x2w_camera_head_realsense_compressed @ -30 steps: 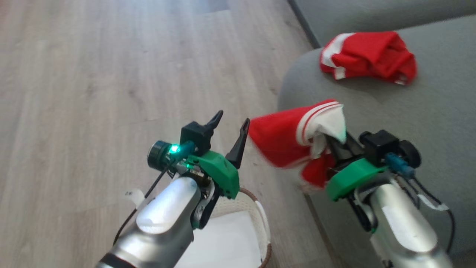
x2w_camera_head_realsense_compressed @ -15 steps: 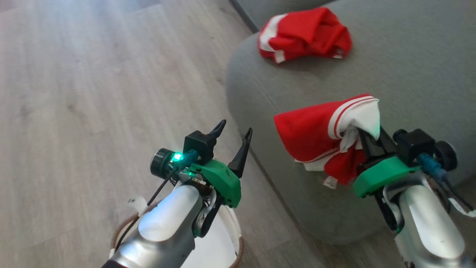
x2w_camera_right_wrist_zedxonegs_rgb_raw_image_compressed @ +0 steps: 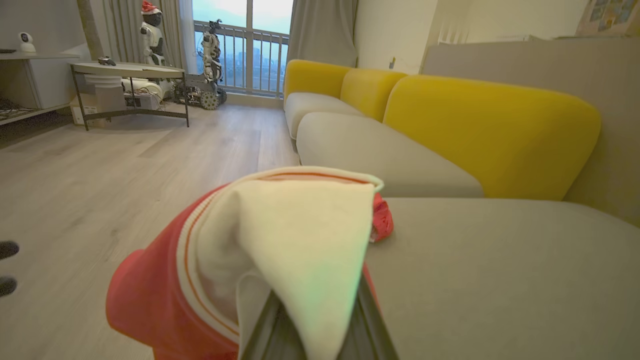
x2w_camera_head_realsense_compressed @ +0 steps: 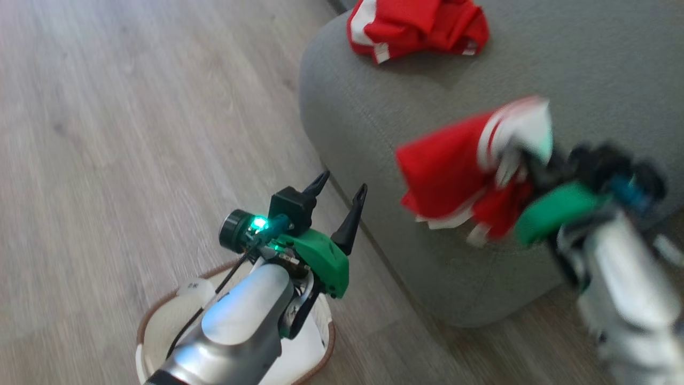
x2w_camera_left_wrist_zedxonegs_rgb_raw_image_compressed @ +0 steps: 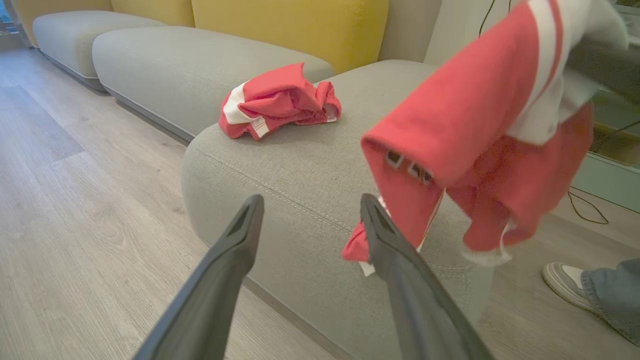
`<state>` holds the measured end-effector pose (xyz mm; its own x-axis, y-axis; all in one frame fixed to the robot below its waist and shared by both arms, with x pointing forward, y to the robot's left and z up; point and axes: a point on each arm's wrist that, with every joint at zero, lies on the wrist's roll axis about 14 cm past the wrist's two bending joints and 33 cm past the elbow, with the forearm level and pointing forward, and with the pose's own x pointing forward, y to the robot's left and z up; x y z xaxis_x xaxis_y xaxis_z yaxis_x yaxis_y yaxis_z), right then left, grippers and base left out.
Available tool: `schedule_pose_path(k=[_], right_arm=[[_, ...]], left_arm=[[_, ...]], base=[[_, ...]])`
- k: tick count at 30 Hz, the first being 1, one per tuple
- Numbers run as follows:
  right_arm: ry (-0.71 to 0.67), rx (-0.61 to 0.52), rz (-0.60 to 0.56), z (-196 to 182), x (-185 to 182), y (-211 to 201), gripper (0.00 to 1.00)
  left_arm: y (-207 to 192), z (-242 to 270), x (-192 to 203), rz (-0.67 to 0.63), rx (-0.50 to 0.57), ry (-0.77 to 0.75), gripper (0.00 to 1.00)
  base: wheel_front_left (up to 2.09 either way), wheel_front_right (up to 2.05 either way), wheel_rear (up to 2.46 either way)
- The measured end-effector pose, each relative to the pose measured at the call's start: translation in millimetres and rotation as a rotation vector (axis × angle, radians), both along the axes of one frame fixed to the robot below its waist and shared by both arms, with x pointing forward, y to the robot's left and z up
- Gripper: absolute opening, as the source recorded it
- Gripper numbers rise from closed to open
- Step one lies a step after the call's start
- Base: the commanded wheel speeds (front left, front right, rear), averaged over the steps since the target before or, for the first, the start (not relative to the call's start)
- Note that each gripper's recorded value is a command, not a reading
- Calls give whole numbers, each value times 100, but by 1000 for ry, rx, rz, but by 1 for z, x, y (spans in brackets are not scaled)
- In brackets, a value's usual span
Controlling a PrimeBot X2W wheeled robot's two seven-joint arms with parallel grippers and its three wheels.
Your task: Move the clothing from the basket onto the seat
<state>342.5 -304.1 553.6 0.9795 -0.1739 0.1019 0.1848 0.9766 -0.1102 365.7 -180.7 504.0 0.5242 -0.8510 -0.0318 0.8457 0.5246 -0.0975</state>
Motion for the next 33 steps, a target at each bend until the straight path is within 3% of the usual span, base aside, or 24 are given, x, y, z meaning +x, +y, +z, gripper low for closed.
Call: schedule_pose_path(k=[12, 17, 28, 33], right_arm=[[-157, -192, -12, 121, 122, -51, 0], [-186, -234, -30, 149, 172, -62, 0], [-208, -275, -121, 148, 262, -93, 0], [-135, -249, -146, 92, 287, -99, 0]], left_arm=[[33, -14, 59, 107, -19, -1, 100], [57, -31, 84, 165, 3, 15, 100], [104, -69, 127, 278, 36, 46, 100], [119, -98, 136, 314, 69, 91, 100]], base=[[0, 0, 0], [0, 0, 0], [0, 0, 0], [0, 0, 0]])
